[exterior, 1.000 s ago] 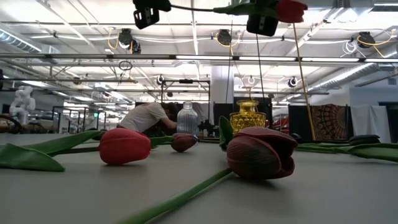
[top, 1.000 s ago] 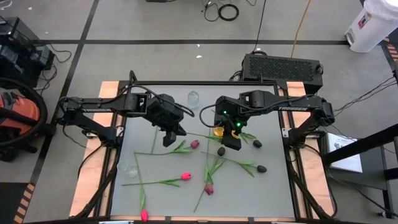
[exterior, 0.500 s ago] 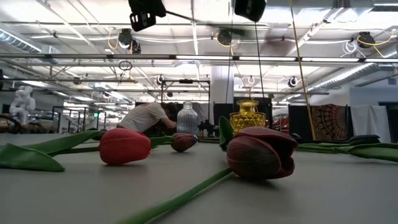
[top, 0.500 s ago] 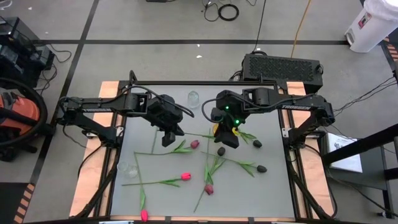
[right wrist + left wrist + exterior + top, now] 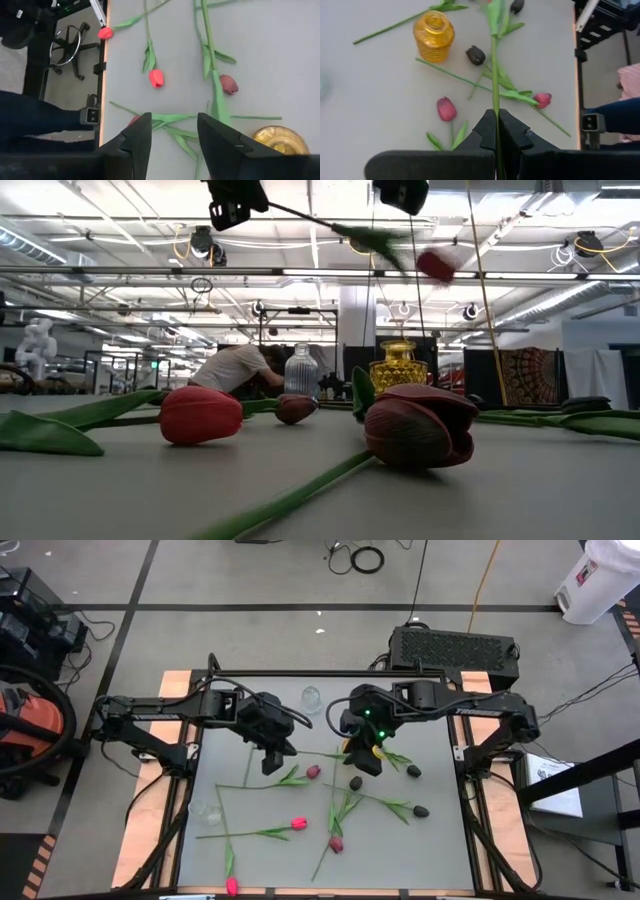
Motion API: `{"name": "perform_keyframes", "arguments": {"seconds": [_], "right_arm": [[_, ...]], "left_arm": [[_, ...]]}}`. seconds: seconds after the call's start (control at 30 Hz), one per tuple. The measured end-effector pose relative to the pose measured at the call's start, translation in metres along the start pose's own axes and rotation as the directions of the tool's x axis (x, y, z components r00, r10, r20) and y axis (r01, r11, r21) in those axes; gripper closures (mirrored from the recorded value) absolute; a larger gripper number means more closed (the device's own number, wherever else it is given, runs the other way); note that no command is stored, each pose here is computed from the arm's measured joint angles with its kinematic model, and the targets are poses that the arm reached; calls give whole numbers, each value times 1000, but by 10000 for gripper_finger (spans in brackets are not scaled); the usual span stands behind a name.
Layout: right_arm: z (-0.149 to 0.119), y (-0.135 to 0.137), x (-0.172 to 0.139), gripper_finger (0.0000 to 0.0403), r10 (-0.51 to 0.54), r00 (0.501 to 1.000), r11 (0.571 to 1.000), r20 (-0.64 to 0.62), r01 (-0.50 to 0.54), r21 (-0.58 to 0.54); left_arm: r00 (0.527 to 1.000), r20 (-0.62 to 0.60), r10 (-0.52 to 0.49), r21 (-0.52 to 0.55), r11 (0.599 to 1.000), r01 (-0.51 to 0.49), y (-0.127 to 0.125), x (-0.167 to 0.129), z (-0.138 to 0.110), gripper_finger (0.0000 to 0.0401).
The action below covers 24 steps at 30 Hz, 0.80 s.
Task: Sort flowers into vase by color
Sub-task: Put the top pink tulip into the yellow vase
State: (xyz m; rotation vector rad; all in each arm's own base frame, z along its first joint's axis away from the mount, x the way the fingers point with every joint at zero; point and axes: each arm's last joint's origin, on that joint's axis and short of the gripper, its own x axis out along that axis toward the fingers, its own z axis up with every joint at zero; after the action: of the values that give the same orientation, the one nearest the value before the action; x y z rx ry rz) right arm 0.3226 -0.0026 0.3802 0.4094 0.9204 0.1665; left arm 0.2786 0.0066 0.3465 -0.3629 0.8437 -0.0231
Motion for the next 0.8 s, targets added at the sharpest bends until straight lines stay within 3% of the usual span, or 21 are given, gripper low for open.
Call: {"name": "perform_keyframes", "arguments": {"seconds": [0.43, 0.6, 0.8], "right_arm": [[-7, 12, -57, 252, -97, 971, 995, 218, 102, -12], [-13, 19, -88, 252, -135, 927, 990, 350, 143, 2], [-21, 29, -125, 252, -165, 838, 981, 521, 194, -1]], "left_arm": [[969, 208, 130, -51, 991, -122, 7, -47, 2, 397], [918, 363, 158, -69, 987, -143, 7, -75, 4, 397], [825, 547, 144, -32, 988, -152, 4, -99, 13, 397]]}}
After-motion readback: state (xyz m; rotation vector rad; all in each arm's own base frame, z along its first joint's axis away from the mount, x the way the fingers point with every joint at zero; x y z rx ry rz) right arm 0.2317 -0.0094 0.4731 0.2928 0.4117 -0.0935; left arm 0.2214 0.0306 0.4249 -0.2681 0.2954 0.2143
